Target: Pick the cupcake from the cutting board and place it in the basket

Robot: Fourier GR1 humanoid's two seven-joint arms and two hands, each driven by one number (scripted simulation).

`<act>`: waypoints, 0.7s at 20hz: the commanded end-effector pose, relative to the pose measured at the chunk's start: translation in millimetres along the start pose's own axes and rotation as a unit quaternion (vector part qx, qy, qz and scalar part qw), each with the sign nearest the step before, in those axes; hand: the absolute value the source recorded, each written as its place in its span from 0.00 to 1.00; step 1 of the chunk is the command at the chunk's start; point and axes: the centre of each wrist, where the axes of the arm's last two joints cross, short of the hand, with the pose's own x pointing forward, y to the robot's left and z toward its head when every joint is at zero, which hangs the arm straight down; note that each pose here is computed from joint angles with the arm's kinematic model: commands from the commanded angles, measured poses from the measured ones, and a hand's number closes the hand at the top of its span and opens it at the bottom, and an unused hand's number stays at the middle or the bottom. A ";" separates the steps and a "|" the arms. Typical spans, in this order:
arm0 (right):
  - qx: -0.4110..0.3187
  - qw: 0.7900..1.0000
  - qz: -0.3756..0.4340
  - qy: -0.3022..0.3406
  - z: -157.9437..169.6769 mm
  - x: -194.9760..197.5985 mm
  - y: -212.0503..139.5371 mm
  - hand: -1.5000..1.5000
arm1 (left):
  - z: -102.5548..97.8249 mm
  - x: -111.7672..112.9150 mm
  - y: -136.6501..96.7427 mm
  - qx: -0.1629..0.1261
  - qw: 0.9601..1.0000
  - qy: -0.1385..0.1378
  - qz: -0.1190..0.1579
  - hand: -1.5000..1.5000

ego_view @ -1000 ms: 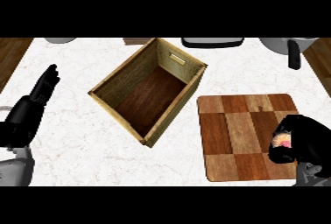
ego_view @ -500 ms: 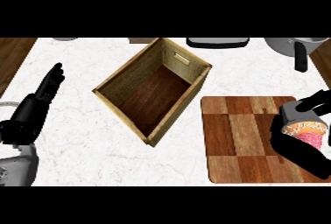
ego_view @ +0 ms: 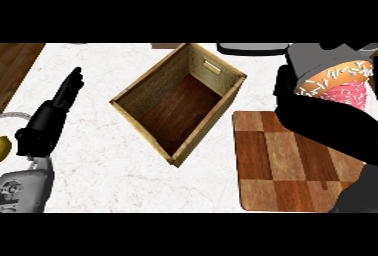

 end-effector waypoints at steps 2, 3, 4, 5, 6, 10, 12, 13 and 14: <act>0.067 0.996 0.012 0.064 -33.7 51.1 10.5 1.00 | -5.0 9.3 7.3 -0.003 1.000 -0.001 0.000 0.50; 0.058 0.996 0.021 0.064 -30.6 70.5 11.0 1.00 | -5.5 0.2 5.9 0.001 1.000 -0.008 0.000 0.50; 0.066 0.996 0.018 0.063 -41.2 77.8 0.9 1.00 | -0.9 2.5 9.2 0.001 1.000 0.001 0.003 0.50; 0.077 0.994 0.029 0.068 -45.1 83.0 13.7 1.00 | 5.8 0.8 0.5 -0.012 1.000 -0.002 0.003 0.50; 0.079 0.994 0.025 0.070 -52.5 91.0 16.9 1.00 | 3.5 -3.4 8.5 -0.001 1.000 -0.002 -0.002 0.50; 0.093 0.990 0.027 0.098 -72.7 119.5 31.2 1.00 | 0.8 2.3 -1.8 -0.017 1.000 -0.004 0.008 0.50; 0.105 0.987 0.022 0.123 -92.9 104.3 55.9 1.00 | -2.3 11.7 0.3 -0.011 1.000 -0.014 0.002 0.50; 0.121 0.986 0.026 0.111 -90.0 123.8 52.8 1.00 | -18.3 14.5 2.0 -0.011 1.000 -0.013 0.006 0.50; 0.145 0.983 0.024 0.112 -92.3 118.6 55.0 1.00 | -9.9 1.2 -6.4 -0.003 1.000 -0.006 0.006 0.50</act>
